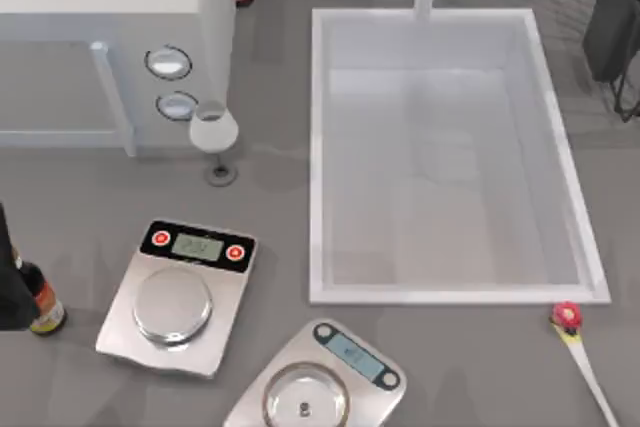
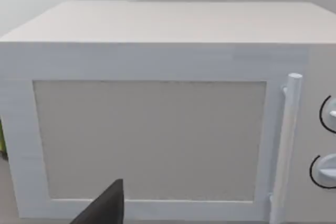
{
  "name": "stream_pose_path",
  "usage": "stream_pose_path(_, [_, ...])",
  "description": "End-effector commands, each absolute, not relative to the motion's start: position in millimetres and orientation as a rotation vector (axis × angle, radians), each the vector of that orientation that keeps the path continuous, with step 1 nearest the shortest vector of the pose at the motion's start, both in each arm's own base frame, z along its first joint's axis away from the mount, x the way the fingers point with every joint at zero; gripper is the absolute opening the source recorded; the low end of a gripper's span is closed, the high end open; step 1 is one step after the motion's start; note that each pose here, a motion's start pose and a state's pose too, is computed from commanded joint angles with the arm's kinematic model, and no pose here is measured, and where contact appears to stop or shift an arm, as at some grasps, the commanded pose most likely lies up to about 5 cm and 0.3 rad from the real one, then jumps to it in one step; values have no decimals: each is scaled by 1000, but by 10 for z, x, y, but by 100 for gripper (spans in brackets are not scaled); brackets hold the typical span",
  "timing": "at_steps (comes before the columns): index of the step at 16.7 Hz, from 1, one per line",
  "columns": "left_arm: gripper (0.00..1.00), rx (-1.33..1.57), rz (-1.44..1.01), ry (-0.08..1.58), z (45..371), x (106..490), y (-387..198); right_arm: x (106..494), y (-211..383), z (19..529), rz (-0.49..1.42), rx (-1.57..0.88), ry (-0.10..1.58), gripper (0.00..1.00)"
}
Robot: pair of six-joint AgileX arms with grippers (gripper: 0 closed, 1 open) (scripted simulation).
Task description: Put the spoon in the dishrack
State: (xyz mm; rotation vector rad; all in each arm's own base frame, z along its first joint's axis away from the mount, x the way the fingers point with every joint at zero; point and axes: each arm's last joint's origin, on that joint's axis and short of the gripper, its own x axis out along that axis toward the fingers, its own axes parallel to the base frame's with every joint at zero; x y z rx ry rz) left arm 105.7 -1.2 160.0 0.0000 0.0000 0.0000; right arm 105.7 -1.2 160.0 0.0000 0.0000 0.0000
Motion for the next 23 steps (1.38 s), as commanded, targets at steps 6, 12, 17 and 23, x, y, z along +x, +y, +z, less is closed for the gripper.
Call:
stream_pose_path(6, [100, 0, 0, 0, 1600, 1057, -12, 1076, 32, 1727, 38, 20, 117, 100])
stream_pose_path(12, [100, 0, 0, 0, 1600, 1057, -12, 1339, 237, 1963, 141, 45, 640, 100])
stream_pose_path(17, [100, 0, 0, 0, 1600, 1057, -12, 1716, 546, 1991, 175, -7, 1153, 100])
stream_pose_path(23, [100, 0, 0, 0, 1600, 1057, -12, 2034, 899, 1944, 152, -115, 1512, 100])
